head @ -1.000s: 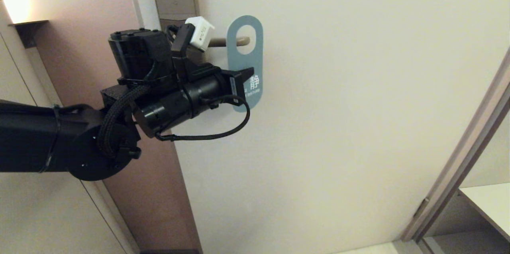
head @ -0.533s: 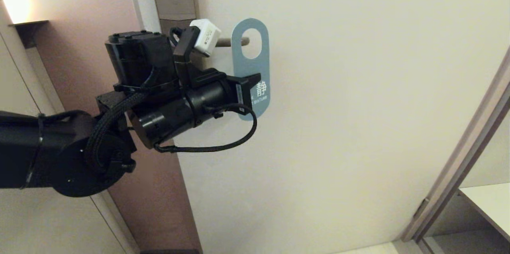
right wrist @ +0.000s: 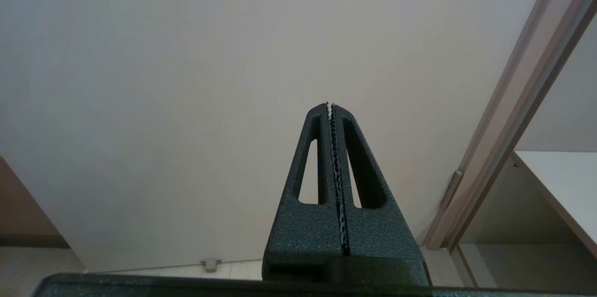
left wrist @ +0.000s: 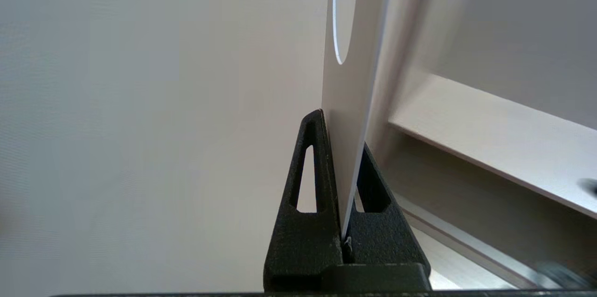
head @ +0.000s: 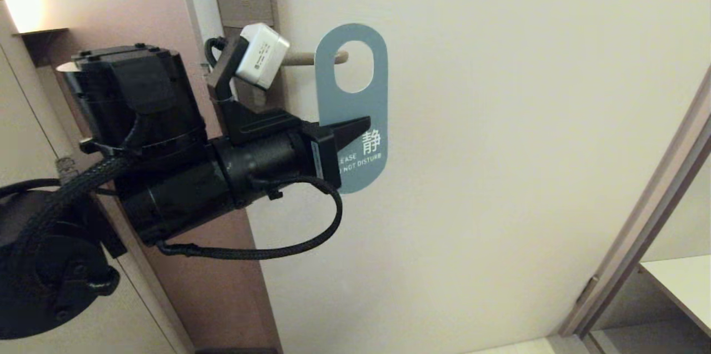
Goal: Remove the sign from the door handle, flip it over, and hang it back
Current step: Hand it to the other hand
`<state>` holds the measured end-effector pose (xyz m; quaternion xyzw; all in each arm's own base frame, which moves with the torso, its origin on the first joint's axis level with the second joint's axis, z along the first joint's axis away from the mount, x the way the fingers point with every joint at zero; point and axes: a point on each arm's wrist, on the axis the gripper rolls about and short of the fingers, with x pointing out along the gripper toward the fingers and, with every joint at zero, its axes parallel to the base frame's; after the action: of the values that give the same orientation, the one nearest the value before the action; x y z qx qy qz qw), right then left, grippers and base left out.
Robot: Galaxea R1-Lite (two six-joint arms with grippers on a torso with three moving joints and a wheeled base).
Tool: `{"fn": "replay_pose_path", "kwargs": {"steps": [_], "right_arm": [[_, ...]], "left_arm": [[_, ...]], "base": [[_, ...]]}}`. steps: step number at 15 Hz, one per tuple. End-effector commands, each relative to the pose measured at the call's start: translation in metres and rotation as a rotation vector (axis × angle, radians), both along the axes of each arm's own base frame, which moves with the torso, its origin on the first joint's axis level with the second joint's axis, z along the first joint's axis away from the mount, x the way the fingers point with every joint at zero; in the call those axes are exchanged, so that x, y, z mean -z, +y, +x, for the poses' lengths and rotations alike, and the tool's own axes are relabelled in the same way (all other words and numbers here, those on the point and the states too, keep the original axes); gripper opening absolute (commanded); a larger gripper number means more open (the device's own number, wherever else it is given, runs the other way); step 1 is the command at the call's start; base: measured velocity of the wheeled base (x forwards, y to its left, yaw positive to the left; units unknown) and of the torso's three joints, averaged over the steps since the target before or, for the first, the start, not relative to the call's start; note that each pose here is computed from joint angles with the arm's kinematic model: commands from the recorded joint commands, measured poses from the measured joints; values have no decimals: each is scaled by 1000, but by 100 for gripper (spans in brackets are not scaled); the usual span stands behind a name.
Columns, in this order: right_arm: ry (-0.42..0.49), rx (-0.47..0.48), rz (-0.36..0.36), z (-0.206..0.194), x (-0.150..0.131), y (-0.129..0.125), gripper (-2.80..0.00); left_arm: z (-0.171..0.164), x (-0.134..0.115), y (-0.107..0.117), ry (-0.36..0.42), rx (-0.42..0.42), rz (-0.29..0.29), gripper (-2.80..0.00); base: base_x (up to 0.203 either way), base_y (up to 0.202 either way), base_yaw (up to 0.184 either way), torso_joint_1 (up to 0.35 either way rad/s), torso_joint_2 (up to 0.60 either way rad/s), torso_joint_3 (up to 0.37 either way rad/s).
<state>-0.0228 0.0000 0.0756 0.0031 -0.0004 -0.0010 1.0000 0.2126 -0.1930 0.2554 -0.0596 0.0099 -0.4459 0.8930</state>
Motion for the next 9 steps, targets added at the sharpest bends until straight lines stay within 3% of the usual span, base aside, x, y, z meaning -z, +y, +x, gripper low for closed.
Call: {"fn": "replay_pose_path", "kwargs": {"steps": [1,5,9], "right_arm": [[-1,0,0,0,0,0,-280],[1,0,0,0,0,0,-280],[-1,0,0,0,0,0,-280]], "left_arm": [[-12,-11,8,-31,48,-26,-280],[-29,-21,17,-36,259,-19,-280],[-31,-18,14,14,451,-18,-280]], "base": [[0,0,0,0,0,0],[0,0,0,0,0,0],[0,0,0,0,0,0]]}}
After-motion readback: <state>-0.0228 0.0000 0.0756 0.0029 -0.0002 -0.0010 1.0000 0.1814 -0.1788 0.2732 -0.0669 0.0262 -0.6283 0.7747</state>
